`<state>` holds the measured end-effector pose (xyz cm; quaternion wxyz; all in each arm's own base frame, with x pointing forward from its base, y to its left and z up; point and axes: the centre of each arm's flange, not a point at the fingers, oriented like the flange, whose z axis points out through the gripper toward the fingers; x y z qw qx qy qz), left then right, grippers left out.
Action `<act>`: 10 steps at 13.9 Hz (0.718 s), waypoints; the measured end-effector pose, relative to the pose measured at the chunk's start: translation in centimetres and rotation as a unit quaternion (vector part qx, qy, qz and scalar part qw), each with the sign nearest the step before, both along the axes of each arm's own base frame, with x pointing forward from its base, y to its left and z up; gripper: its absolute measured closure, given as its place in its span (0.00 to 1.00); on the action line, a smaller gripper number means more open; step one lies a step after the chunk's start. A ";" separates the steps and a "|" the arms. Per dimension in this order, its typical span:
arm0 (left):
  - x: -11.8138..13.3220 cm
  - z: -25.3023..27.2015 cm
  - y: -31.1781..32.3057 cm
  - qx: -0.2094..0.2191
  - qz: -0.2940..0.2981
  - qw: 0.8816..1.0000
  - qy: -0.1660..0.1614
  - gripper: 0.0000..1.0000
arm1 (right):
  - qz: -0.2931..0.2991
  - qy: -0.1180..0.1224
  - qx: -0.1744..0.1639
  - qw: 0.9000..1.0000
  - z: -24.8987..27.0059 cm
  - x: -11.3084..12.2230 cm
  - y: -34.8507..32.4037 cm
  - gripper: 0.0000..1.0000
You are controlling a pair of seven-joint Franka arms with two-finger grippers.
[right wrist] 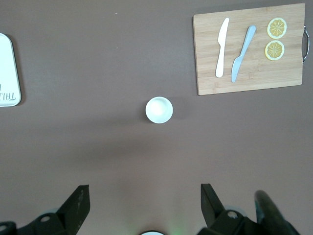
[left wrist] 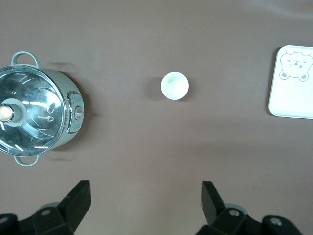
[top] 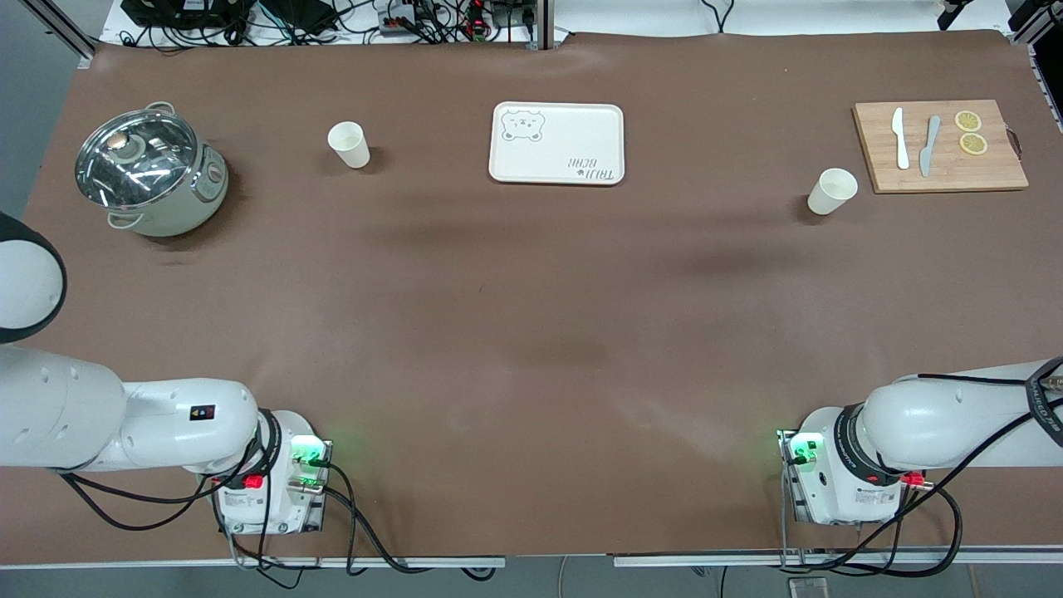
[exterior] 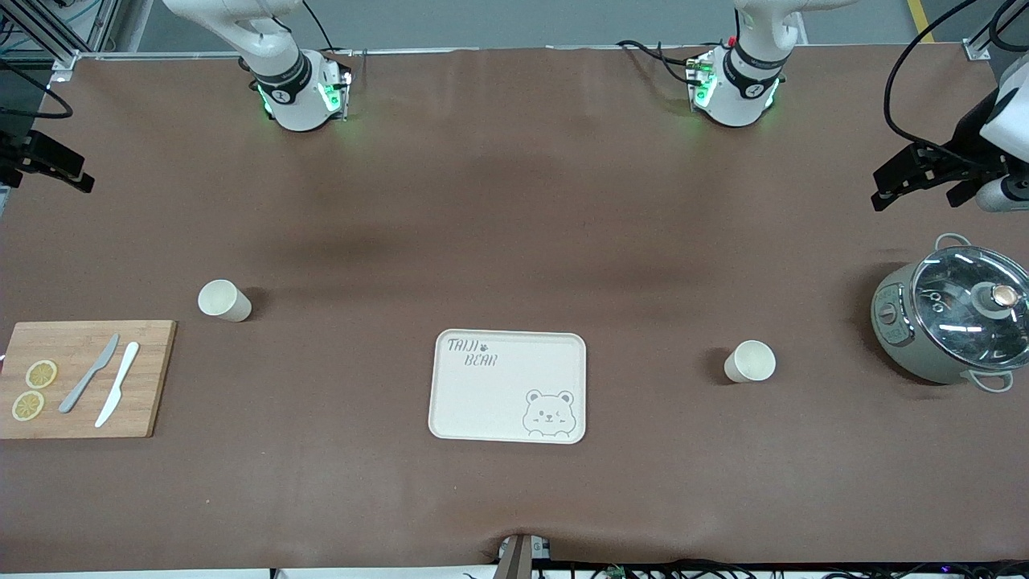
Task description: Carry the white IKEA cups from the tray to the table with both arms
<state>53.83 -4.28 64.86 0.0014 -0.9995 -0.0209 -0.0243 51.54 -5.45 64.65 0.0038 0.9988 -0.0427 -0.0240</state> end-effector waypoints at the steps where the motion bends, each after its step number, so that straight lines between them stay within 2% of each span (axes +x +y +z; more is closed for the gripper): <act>1: 0.0 0.0 0.0 0.000 0.000 1.000 0.000 0.00 | 0.000 0.000 0.000 1.000 0.0 0.0 0.0 0.00; 10: 0.0 0.4 0.4 0.000 0.004 1.000 -0.004 0.00 | 0.000 0.000 0.000 1.000 0.0 0.0 0.0 0.00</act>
